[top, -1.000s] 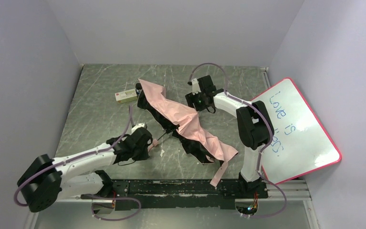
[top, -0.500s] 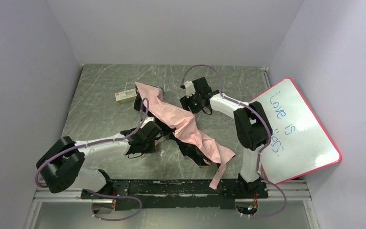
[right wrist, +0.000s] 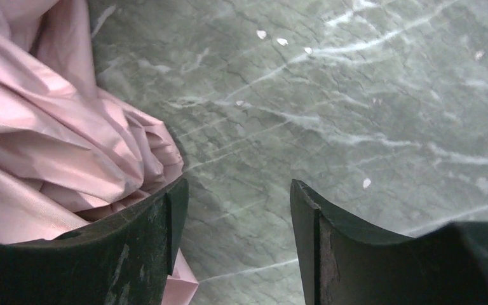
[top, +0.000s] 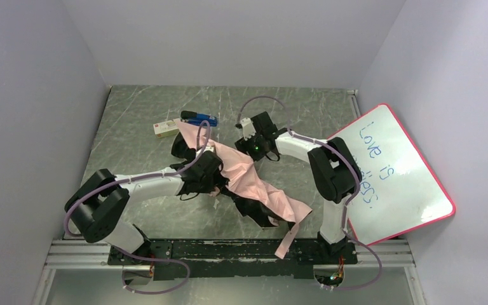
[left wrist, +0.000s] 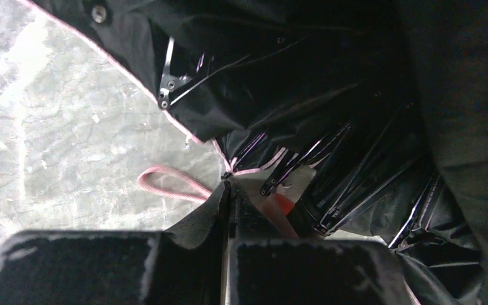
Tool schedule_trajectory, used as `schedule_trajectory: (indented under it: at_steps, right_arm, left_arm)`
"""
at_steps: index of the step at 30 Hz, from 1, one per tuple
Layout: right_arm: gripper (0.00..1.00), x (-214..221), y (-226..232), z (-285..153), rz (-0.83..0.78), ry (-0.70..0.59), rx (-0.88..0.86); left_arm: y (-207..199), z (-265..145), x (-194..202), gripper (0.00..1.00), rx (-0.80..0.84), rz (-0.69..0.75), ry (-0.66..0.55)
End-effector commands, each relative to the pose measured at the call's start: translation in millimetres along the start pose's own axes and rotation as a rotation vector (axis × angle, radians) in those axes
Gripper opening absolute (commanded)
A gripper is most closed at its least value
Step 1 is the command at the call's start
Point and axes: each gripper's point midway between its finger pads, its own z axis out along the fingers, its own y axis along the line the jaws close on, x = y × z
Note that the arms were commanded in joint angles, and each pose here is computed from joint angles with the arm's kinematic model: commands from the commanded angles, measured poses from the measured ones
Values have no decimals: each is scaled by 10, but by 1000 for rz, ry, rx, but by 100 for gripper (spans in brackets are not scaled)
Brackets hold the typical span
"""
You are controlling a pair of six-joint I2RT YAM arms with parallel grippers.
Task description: Put away the umbrella
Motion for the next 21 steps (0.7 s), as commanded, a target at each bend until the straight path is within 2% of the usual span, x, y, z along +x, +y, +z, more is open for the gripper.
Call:
schedule_trajectory:
  at_steps: [1,2,3,4,7,11,14,18,21]
  right_arm:
    - [65,-16,-1,-117,95,-8,87]
    - [66,-64,-107,-179,125,-23,155]
    - [67,-126,-217,-264,149,-45,228]
    - [68,-191,-302,-357,168,-72,283]
    - [71,-458,-488,-738,221,-194,412]
    - [72,-690,-663,-1203,299,-331,561]
    - [74,-747,-653,-1462,352,-401,590]
    - [75,-694,-514,-1723,436,-443,566]
    - [76,-531,-432,-1967,562,-459,582]
  left_arm:
    - [-229,-91,-235,5,99,-25,-71]
    - [-183,-133,-197,7,96,-25,-67]
    - [-127,-179,-154,16,89,-30,-61]
    - [-70,-244,-109,20,88,-34,-58]
    - [77,-483,-7,32,109,-58,-65]
    - [277,-751,134,39,115,-91,-63]
    - [384,-976,97,40,119,-111,-99]
    - [290,-1382,-373,49,194,-67,-265]
    - [60,-1783,-971,61,249,23,-412]
